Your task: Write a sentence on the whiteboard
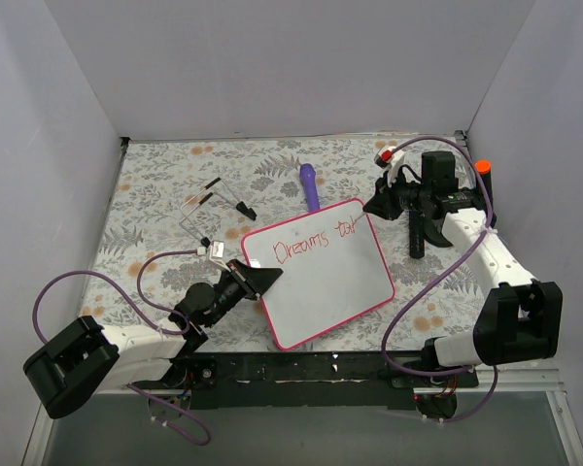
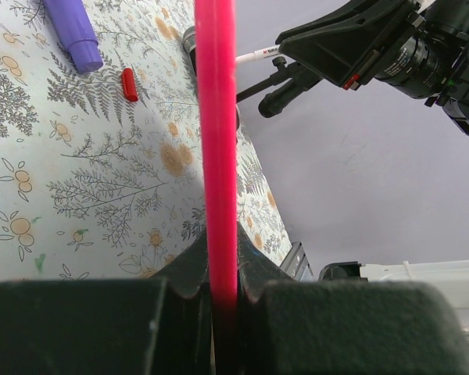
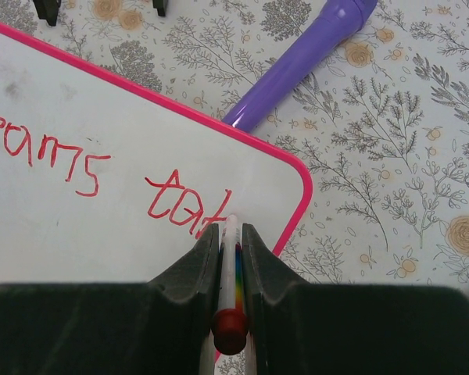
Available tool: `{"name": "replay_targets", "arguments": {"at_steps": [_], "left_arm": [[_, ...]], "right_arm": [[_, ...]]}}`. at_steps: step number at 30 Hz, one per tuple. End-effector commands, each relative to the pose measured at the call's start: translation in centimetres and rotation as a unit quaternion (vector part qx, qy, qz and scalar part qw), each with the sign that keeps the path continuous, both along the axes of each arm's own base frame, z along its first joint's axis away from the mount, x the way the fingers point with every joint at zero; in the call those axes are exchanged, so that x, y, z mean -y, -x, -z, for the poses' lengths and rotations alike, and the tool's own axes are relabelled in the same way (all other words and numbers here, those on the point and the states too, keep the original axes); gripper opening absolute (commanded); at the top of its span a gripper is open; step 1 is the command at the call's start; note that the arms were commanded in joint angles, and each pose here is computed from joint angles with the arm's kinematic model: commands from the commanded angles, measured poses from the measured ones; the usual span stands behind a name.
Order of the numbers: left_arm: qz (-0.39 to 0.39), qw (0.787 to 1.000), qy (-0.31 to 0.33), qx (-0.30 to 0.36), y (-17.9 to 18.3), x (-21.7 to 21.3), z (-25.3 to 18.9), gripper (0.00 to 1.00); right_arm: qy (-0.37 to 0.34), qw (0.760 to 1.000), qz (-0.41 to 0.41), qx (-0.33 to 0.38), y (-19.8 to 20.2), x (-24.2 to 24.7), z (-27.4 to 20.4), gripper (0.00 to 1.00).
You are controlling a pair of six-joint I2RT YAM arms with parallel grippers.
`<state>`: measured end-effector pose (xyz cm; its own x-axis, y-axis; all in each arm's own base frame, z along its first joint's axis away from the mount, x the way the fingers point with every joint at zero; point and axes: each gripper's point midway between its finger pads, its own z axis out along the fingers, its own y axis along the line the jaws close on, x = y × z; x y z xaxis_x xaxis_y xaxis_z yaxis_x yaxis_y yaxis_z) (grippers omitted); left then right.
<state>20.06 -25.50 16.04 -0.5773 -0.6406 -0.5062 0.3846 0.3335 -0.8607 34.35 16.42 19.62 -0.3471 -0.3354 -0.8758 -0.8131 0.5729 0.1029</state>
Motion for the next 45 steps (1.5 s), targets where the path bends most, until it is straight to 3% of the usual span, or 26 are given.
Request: {"name": "replay_targets", "arguments": {"at_steps": [1, 28, 39, 45], "left_arm": [[0.01, 0.994, 0.084, 0.071, 0.5, 0.0, -6.1, 0.0], [0.011, 0.993, 0.089, 0.071, 0.5, -0.1, -6.2, 0.0], [0.008, 0.994, 0.082, 0.065, 0.6, -0.3, -5.5, 0.0], [0.009, 0.995, 0.081, 0.065, 0.7, -0.4, -5.3, 0.0]], "right_arm": [[-0.018, 0.999, -0.024, 0.033, 0.4, -0.6, -2.0, 0.01], [0.023, 1.0, -0.004, 0.0, 2.6, 1.0, 1.6, 0.01], [-0.038, 0.997, -0.038, 0.055, 2.8, -0.8, -5.1, 0.01], [-0.047, 0.996, -0.048, 0.051, 3.9, -0.9, -4.6, 0.01]]}}
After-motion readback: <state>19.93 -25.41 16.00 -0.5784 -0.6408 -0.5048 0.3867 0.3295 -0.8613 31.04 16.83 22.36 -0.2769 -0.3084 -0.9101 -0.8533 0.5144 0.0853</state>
